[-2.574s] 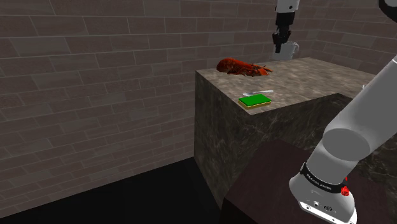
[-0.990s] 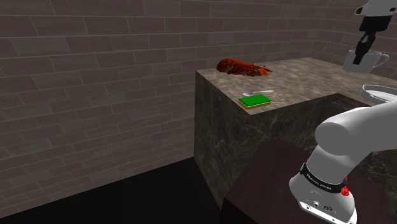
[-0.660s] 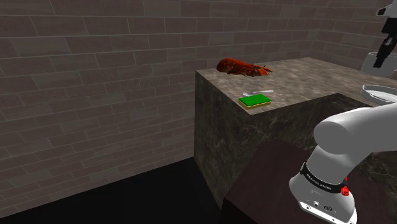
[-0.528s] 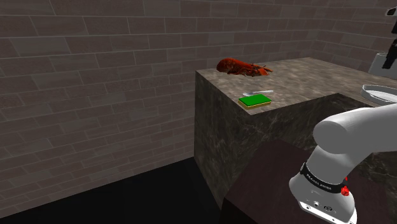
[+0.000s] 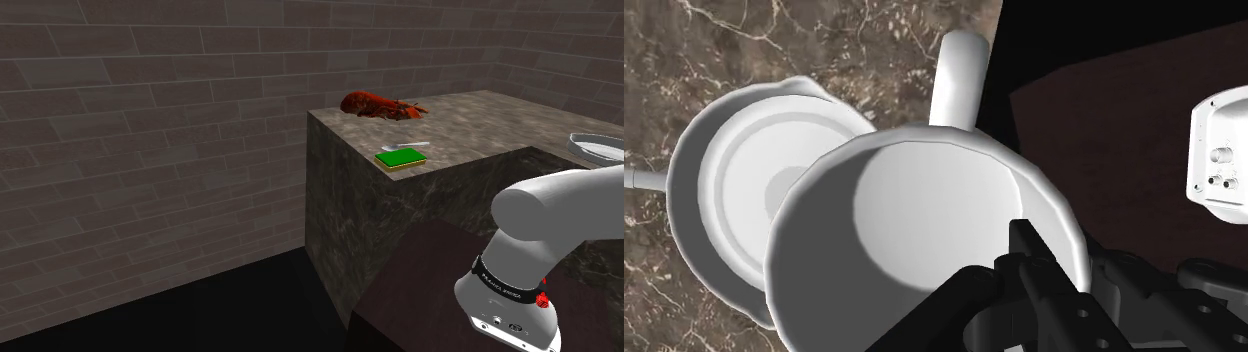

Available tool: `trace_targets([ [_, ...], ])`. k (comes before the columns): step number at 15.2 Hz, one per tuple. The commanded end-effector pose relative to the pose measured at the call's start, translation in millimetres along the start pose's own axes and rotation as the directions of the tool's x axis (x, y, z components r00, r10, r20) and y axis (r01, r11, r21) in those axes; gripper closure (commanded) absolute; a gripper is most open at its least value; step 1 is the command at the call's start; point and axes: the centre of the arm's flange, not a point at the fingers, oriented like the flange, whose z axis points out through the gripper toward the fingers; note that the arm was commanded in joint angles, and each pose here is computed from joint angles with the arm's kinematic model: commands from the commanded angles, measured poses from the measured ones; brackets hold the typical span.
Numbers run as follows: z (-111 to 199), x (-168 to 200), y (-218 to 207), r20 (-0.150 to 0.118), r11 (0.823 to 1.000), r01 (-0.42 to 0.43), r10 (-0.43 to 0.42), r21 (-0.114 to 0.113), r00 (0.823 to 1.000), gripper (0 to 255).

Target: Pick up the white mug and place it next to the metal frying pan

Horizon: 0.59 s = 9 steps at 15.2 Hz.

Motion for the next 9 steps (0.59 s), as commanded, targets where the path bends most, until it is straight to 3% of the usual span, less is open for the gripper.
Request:
trace_targets([
  [1, 0, -29, 8, 0.001, 1.000, 0.001, -0.001, 0.000, 1.000, 255],
  [9, 10, -128, 43, 0.001, 1.000, 0.001, -0.001, 0.000, 1.000, 255],
])
